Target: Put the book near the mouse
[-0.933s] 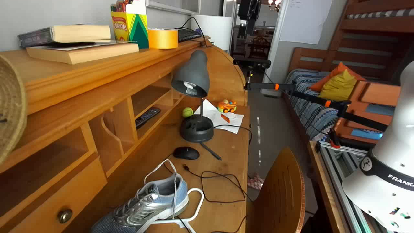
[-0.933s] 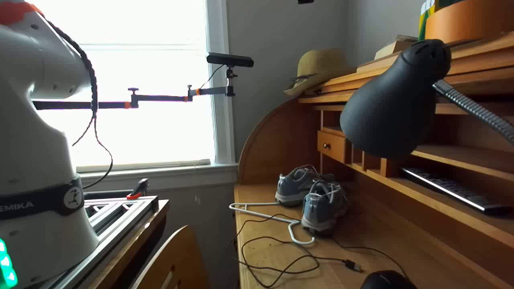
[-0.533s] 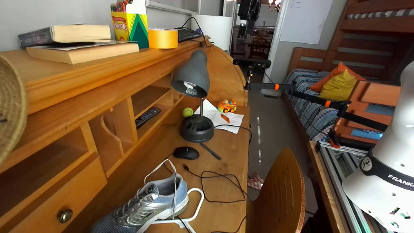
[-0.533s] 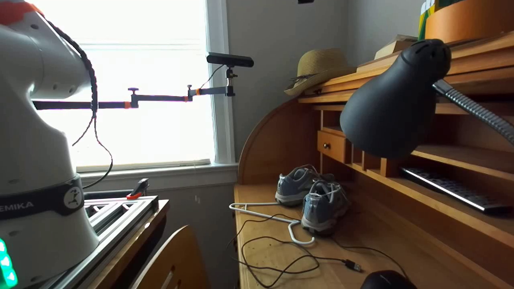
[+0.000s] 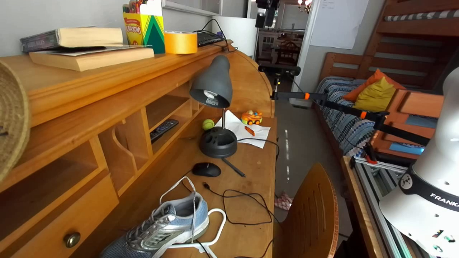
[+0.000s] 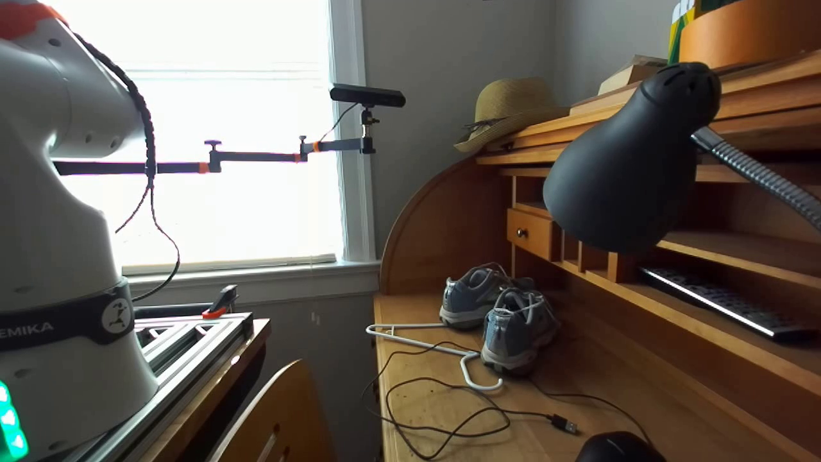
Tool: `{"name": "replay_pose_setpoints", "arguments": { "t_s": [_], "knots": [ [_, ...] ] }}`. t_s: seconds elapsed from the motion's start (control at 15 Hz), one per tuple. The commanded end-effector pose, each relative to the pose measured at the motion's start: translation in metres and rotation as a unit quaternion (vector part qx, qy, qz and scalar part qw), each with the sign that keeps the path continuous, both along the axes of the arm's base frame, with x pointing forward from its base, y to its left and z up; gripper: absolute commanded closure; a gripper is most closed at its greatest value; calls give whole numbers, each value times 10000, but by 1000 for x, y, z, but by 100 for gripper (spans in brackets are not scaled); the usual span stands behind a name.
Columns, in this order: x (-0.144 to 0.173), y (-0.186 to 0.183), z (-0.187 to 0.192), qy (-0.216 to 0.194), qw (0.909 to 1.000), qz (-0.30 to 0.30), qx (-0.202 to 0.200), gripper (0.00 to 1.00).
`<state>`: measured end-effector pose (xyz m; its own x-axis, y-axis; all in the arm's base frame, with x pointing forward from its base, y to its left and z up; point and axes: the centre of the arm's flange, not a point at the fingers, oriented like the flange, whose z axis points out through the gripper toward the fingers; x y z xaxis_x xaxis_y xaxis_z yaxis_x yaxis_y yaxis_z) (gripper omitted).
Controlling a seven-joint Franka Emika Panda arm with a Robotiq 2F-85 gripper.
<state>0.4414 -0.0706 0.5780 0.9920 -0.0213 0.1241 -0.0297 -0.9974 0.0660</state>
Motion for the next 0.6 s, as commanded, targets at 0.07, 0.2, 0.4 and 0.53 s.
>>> {"name": "replay_pose_setpoints", "arguments": {
  "t_s": [0.07, 0.2, 0.4, 0.53],
  "knots": [
    [3, 71, 42, -191, 9982, 221, -516, 0],
    [4, 102, 48, -475, 9948, 386, -811, 0],
    [5, 147, 47, -931, 9847, 707, -1295, 0],
    [6, 181, 48, -1163, 9778, 888, -1500, 0]
  ]
}}
